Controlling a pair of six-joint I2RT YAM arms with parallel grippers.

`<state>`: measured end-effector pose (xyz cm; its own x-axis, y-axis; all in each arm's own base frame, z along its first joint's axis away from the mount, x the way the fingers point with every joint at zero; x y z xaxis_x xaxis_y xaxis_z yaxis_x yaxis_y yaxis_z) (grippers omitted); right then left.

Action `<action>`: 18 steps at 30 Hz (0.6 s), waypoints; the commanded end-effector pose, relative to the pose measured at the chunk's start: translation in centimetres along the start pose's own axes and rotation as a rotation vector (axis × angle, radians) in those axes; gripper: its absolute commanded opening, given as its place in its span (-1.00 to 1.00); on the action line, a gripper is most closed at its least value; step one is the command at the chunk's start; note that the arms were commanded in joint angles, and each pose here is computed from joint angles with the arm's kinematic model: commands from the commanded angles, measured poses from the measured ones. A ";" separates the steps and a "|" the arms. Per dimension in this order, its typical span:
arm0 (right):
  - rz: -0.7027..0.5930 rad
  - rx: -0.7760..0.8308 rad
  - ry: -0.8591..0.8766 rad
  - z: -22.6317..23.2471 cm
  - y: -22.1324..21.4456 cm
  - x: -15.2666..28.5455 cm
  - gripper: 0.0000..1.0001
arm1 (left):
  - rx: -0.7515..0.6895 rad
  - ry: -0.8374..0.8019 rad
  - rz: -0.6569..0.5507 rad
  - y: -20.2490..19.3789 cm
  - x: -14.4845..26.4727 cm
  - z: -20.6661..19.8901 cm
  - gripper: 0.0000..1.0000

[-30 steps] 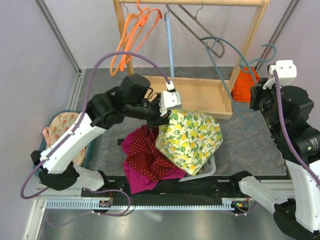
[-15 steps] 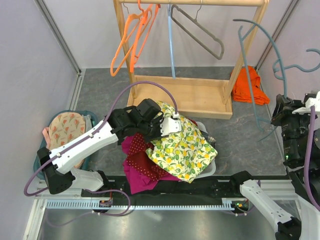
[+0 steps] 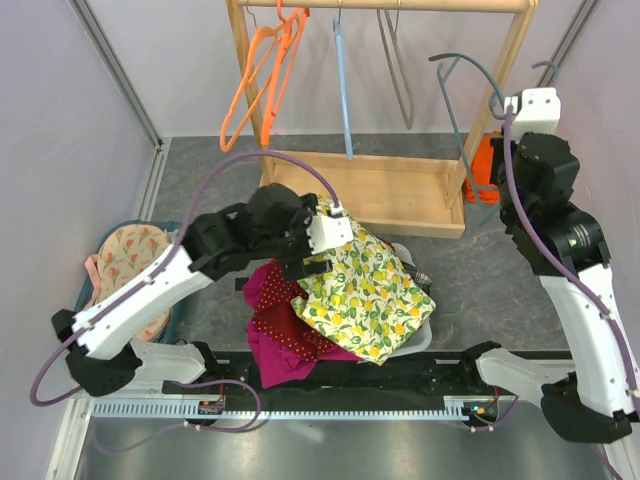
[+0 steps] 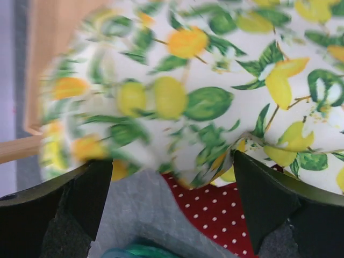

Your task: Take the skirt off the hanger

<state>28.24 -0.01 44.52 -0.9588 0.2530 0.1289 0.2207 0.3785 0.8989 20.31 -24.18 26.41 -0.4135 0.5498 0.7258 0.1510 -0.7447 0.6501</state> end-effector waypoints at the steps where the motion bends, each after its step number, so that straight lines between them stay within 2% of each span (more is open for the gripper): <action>1: -0.056 0.008 -0.078 -1.4 3.9 -0.7 -1.00 | 0.071 0.093 -0.283 5.8 7.8 1.9 0.99; 3: -0.064 0.034 -0.113 -1.7 5.4 -1.1 -1.00 | 0.077 0.092 -0.357 7.0 10.3 2.0 0.99; 4: -0.040 0.071 -0.109 -0.3 5.5 -2.4 -1.00 | 0.080 0.096 -0.378 7.3 11.0 2.1 0.99; 9: -0.023 0.217 -0.197 2.3 7.9 -3.3 -1.00 | 0.089 0.121 -0.467 8.6 14.8 2.6 0.99; 10: -0.008 0.299 -0.205 3.1 7.9 -3.8 -1.00 | 0.089 0.124 -0.478 8.6 15.2 2.6 0.99; 13: 0.002 0.381 -0.261 4.2 8.8 -4.2 -1.00 | 0.094 0.140 -0.492 8.5 15.9 2.8 0.99; 18: -0.016 0.428 -0.354 5.0 11.1 -4.1 -1.00 | 0.103 0.149 -0.504 8.4 16.5 2.8 0.99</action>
<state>37.03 9.06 47.41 -0.9262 0.3765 0.0214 0.3038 0.7115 0.6336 17.48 -20.42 44.10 -0.5737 0.7659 0.2904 -0.0413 -0.3811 0.9236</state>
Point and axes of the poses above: each gripper's point midway between its finger pads, its own x axis back along the fingers, its own z axis along the line the jaws close on, y = z × x, the point moved 1 cm from there along x, back along the fingers, and after that the axes turned 14 degrees about x, right-handed, at the moved point
